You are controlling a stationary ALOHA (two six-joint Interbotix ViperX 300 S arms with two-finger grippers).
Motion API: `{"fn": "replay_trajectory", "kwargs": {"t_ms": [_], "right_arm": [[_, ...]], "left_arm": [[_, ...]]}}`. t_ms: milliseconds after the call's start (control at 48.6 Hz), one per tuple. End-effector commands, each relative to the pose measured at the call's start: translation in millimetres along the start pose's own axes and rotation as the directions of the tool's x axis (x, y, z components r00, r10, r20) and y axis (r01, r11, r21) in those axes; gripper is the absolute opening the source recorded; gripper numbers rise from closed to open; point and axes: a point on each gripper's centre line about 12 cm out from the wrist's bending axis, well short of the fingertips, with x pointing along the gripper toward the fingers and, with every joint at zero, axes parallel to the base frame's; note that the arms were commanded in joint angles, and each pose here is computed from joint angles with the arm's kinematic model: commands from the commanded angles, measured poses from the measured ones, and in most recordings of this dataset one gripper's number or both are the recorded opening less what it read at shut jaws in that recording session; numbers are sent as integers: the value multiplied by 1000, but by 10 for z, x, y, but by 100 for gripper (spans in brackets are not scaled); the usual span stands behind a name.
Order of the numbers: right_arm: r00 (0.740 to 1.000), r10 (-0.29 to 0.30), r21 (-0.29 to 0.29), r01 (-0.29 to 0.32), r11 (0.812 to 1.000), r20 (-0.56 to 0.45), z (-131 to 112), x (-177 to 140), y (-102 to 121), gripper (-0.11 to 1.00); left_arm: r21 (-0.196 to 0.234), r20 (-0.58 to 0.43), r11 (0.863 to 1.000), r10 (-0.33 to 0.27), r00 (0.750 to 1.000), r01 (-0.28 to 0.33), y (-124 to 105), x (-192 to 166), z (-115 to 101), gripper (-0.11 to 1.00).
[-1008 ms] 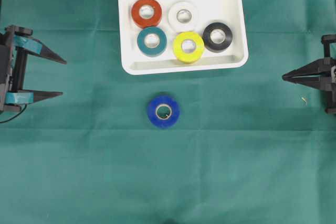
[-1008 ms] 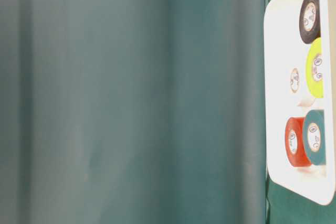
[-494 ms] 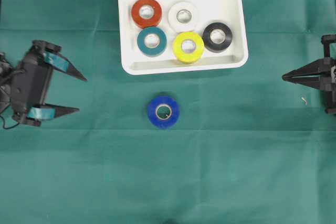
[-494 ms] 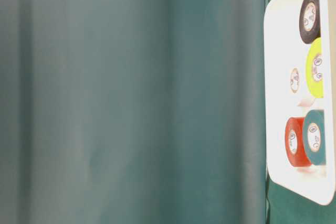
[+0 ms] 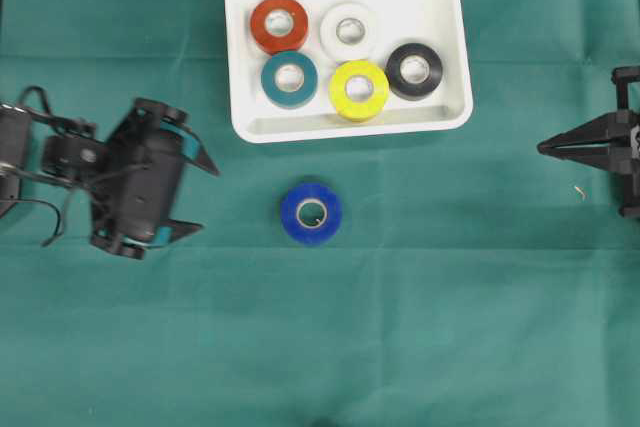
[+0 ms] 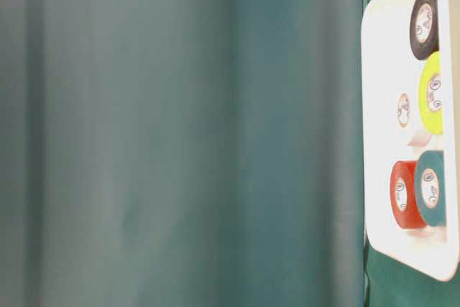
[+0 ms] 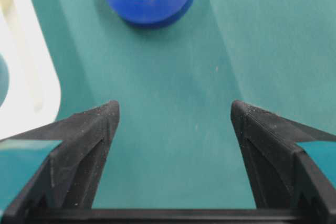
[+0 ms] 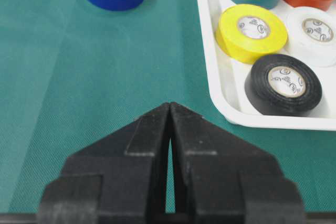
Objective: Put the tape into the white case with the left arm.
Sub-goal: 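Reach the left gripper to the blue tape roll and grasp it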
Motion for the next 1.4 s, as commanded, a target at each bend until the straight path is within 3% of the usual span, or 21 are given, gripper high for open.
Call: {"fn": "replay_trajectory", "kwargs": {"t_ms": [0, 309, 761, 1379], "right_arm": [[1000, 0, 0, 0, 1000, 8, 41, 7, 1, -9], [1000, 0, 0, 0, 1000, 6, 30, 6, 1, -9], [1000, 0, 0, 0, 1000, -2, 7, 7, 0, -9], [1000, 0, 0, 0, 1000, -3, 5, 8, 0, -9]], "left_arm": [[10, 27, 1000, -4, 1000, 4, 1, 80, 210, 86], [47, 12, 998, -41, 999, 40, -117, 455, 508, 86], [51, -35, 997, -52, 998, 54, -138, 966, 643, 86], [16, -110, 999, -36, 993, 38, 23, 1295, 463, 86]]}}
